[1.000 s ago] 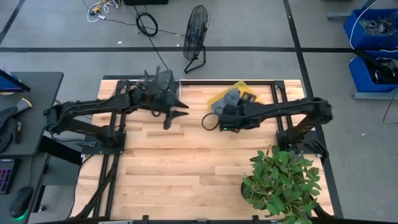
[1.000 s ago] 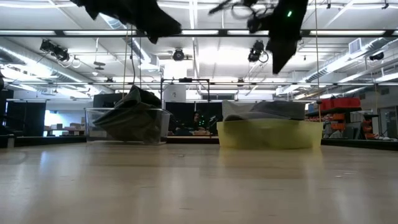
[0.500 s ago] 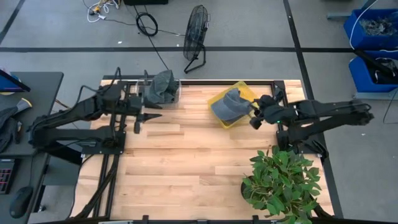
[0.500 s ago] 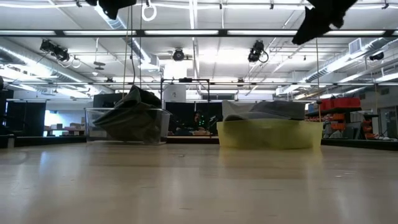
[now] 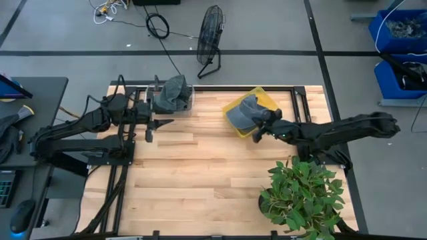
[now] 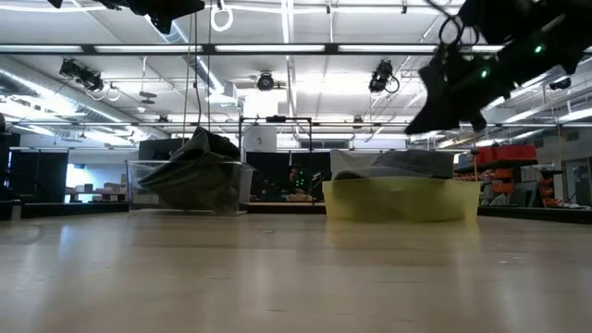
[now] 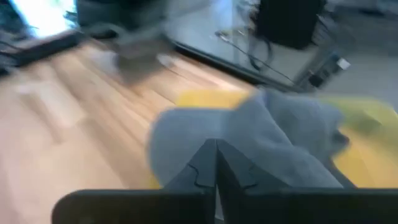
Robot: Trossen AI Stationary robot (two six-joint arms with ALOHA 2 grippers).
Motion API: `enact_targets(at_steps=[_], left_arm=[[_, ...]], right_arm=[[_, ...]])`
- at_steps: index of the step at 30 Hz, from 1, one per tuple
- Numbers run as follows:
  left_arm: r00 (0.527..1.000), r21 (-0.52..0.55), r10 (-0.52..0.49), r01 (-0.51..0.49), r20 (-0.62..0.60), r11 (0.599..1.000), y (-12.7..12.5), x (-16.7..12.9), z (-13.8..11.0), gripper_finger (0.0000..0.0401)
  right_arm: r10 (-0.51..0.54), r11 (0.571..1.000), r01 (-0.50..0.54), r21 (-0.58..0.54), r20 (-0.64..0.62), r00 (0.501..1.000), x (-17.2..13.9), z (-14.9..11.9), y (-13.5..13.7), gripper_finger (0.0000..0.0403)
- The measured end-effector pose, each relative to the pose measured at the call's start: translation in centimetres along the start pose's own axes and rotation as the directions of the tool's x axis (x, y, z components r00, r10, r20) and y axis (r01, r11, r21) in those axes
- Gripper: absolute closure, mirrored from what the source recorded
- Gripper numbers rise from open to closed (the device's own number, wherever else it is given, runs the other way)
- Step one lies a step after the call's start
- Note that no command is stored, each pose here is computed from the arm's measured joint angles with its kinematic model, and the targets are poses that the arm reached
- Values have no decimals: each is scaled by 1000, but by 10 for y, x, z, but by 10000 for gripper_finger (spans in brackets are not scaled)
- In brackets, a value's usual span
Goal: Pick & Place hat
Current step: Put the gray cap into the yellow bin
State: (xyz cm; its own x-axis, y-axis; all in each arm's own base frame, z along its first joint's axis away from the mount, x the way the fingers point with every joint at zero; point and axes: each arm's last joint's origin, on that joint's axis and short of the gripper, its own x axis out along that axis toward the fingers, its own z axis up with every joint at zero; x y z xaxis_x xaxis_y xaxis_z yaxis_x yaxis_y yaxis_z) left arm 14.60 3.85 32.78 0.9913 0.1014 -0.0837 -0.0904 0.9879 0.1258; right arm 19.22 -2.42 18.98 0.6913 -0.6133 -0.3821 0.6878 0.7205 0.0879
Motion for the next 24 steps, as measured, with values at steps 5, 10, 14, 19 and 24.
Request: enact_targets(at_steps=[5, 10, 14, 19, 24], left_arm=[[1000, -2, 0, 0, 0, 1000, 0, 0, 0, 268], [1000, -2, 0, 0, 0, 1000, 0, 0, 0, 268], [1000, -2, 0, 0, 0, 1000, 0, 0, 0, 268], [1000, -2, 0, 0, -1, 1000, 0, 0, 0, 268], [1000, -2, -1, 1, -1, 1000, 0, 0, 0, 268]], right_arm=[[-69, 998, 68, -16, -35, 997, 20, -10, -1, 380], [-83, 996, 86, 37, -91, 992, 43, -19, -8, 396], [-129, 987, 144, 75, -180, 975, 57, -34, -14, 398], [-181, 976, 204, 76, -238, 954, 62, -42, -21, 400], [-107, 993, 113, 24, -185, 977, 55, -15, -14, 399]])
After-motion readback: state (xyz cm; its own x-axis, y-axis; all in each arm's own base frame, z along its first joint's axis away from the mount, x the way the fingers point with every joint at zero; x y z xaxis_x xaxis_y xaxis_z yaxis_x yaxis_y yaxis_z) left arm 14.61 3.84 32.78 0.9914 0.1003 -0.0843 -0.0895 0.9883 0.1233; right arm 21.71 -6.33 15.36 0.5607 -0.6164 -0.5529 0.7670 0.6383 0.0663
